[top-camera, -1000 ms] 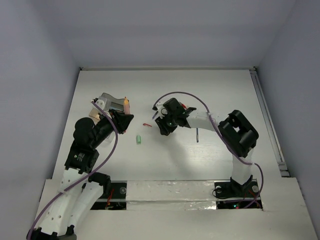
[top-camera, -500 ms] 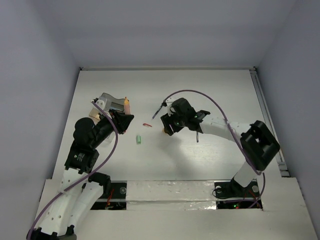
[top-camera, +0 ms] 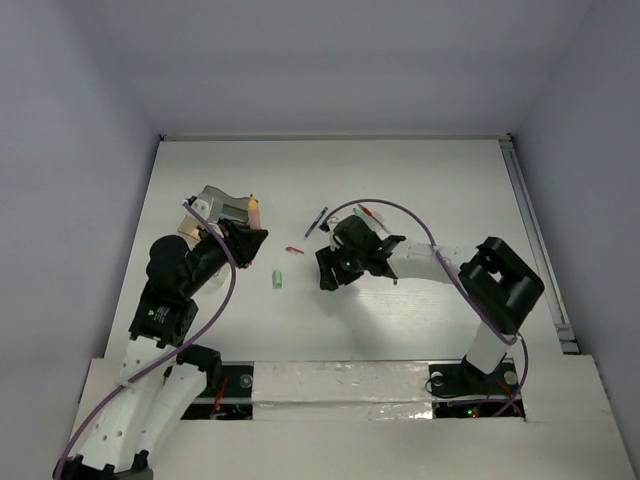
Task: Sort the stationery into containers
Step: Pick up the pen cap from the center of the board.
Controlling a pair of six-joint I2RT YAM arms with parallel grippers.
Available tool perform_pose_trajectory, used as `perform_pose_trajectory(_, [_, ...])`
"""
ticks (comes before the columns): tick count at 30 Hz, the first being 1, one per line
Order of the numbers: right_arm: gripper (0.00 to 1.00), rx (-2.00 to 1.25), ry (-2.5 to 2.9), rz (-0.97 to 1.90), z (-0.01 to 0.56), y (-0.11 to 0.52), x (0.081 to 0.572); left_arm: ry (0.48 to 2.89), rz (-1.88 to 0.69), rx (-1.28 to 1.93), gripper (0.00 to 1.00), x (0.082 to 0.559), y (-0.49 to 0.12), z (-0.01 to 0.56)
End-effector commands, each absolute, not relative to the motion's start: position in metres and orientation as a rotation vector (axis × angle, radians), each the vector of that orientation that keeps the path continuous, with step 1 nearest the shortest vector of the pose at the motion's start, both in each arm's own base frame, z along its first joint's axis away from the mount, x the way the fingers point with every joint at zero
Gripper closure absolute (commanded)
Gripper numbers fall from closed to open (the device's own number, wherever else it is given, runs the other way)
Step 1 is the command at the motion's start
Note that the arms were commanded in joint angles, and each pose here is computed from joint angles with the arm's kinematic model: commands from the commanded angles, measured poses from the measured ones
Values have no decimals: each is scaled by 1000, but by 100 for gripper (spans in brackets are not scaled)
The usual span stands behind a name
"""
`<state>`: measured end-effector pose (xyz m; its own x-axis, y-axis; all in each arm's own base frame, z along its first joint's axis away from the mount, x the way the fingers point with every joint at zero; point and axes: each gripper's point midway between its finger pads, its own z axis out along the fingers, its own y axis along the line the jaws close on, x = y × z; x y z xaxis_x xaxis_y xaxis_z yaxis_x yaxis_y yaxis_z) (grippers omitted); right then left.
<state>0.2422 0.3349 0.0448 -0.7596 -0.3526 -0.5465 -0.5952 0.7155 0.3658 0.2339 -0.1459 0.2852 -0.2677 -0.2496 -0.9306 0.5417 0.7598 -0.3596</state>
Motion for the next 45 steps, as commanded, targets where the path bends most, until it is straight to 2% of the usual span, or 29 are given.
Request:
perform_pose_trajectory(1, [38,-648,2450,699,49,340,261,1607,-766,247,100,234,-145,305])
perform_pose_trajectory(10, [36,-565,2465,557,27,333,286,1609,-768,250,100,234,-145,305])
perform_pose_trajectory(19, [33,-498,2424,420,32,321,324,1610,-767,248,100,234,-145,304])
perform_pose_trajectory(30, [31,-506,2428,422,33,328,341,1608,-763,247,100,234,-145,305])
perform_pose_trajectory(37, [34,-530,2451,488,31,338,341,1610,-762,245,100,234,-144,304])
perform_pose_trajectory(39, [35,-514,2461,471,33,334,340,1608,-761,244,100,235,-144,305])
perform_pose_trajectory(40, [40,-494,2455,438,35,329,342,1612,-761,244,100,235,-144,304])
perform_pose_trajectory(45, [41,-469,2476,350,38,313,340,1612,-758,240,100,236,-143,304])
